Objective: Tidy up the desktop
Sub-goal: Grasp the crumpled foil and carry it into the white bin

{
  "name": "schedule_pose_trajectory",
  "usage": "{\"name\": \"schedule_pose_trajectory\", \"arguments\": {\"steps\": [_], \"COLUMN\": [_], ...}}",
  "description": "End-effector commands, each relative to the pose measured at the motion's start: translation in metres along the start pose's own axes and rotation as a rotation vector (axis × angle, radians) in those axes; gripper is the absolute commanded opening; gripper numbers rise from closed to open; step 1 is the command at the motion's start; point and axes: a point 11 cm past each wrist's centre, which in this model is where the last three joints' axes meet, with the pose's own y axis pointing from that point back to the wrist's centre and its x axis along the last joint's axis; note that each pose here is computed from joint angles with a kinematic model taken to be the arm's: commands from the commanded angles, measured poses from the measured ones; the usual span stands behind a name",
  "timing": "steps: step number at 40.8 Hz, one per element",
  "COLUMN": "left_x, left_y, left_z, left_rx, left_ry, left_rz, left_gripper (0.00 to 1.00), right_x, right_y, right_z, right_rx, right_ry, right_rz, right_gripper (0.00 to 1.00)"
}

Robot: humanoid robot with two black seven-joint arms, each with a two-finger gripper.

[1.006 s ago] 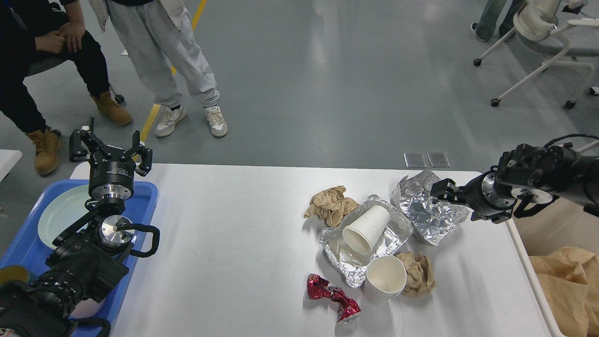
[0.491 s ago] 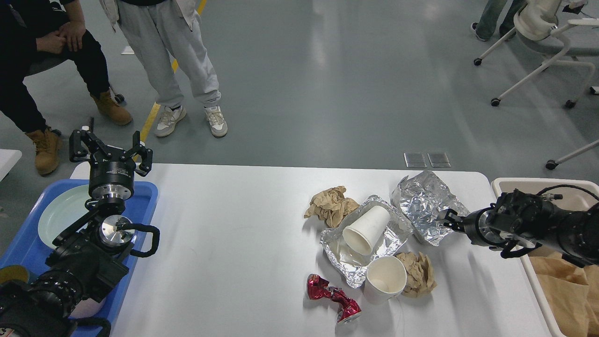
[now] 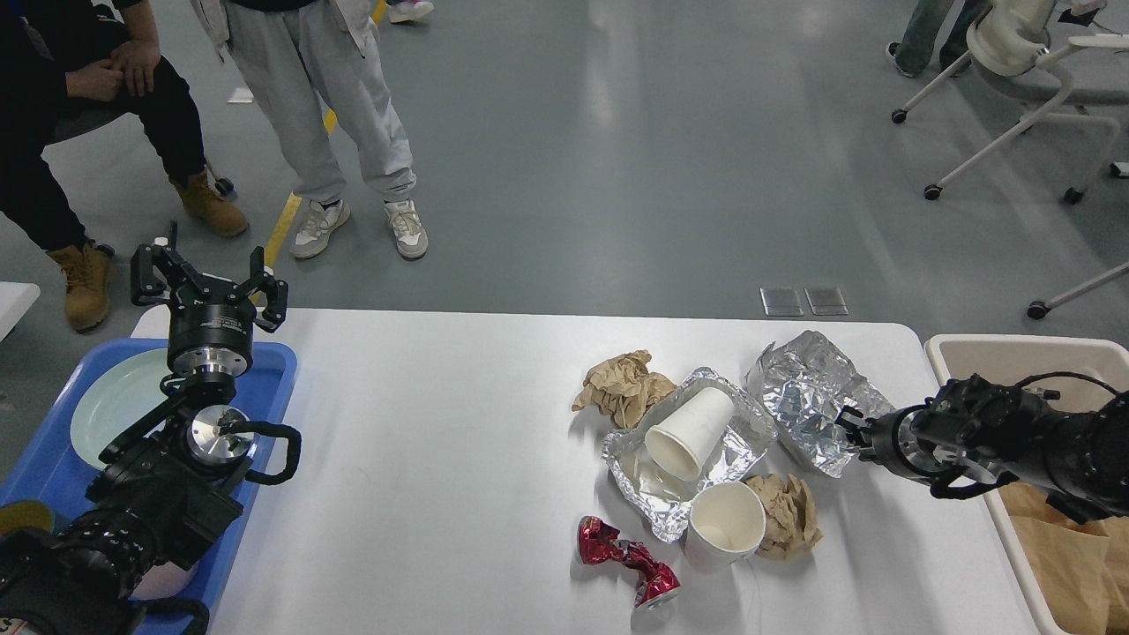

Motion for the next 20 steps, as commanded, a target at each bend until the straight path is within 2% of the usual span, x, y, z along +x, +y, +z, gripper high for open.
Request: {"name": "schedule_pose_trajectory", "arguments": {"steps": [1,7,12,20], "left_x": [0.0,0.0,0.0,0.0], "left_y": [0.0,0.0,0.0,0.0], "left_z": [0.0,0.0,0.0,0.0], "left_rx": [0.0,0.0,0.0,0.0], "left_ry": [0.0,0.0,0.0,0.0], "left_rz": [0.0,0.0,0.0,0.0], "left_gripper": [0.97,0.96,0.97,0.96], "right_x": [0.001,0.016,0.056,0.106], "right_y": [0.0,0.012,0.044,0.106], "right_z": [0.001,-0.018,-0.013,-0.031], "right_rx": [0.003,0.056,0.084,0.163], "right_ry": [-0.032,-0.083,-0.161,-0.189], "right_rz": [0.006,0.04,0.079,0.124], "right_gripper": [0.0,0.0,0.0,0.0]}}
